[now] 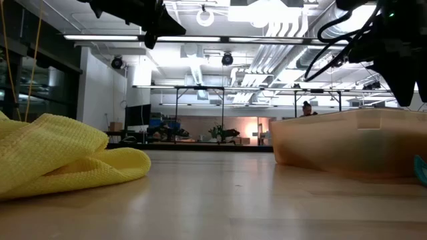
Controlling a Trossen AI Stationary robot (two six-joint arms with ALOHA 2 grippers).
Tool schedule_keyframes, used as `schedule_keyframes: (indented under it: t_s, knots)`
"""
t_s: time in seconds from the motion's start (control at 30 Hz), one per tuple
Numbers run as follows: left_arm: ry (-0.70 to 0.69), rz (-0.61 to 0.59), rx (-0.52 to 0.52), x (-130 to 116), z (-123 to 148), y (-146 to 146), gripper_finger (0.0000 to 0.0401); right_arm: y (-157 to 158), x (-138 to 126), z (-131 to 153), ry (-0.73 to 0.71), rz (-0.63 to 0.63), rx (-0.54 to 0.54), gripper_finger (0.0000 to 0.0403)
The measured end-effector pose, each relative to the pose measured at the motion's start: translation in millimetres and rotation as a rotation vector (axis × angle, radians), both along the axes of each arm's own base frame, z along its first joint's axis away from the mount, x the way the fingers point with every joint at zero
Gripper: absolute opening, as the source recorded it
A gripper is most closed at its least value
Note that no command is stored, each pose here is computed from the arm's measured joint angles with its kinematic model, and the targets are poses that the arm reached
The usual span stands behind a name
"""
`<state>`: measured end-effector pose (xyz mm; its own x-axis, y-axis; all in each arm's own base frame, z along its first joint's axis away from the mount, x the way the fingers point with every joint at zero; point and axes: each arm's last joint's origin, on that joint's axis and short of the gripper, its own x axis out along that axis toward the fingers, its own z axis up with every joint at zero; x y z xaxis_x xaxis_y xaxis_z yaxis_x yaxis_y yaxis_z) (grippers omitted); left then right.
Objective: Fold microfiber towels
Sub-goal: Move the orange bin to the center of the table
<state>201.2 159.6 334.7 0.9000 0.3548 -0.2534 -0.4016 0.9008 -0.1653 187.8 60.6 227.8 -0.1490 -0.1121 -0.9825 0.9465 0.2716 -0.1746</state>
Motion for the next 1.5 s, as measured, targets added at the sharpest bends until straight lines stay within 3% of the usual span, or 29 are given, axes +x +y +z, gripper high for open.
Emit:
schedule_keyframes:
  t_s: [0.13, 0.3, 0.57, 0.7, 0.93, 1.23, 1.5]
  knots:
    - [-0.006, 0.004, -0.014, 0.0, 0.0, 0.0, 0.0, 7.8, 0.6, -0.4, -0.025, 0.102, 0.017, 0.0215]
    - [-0.008, -0.003, -0.016, 0.1, 0.1, -0.2, 0.0, 20.9, 20.7, -0.9, -0.259, 0.199, 0.066, 0.0215]
    - [-0.016, -0.01, -0.033, 1.6, 0.2, -2.0, 0.0, 32.2, 46.5, -9.9, -0.41, 0.214, 0.124, 0.0203]
    - [-0.016, -0.01, -0.032, 1.5, 0.4, -2.1, 0.0, 39.7, 59.5, -22.3, -0.425, 0.225, 0.176, 0.0153]
    - [-0.018, -0.01, -0.031, 1.5, 0.5, -2.0, 0.0, 44.6, 72.9, -30.5, -0.489, 0.224, 0.176, 0.0011]
    - [-0.018, -0.01, -0.03, 1.5, 0.6, -2.0, 0.0, 49.4, 82.1, -32.5, -0.55, 0.239, 0.226, 0.0005]
    - [-0.006, -0.021, 0.013, 1.1, 1.4, -2.2, 0.0, 37.6, 106.4, -56.7, -0.572, 0.22, 0.209, 0.0001]
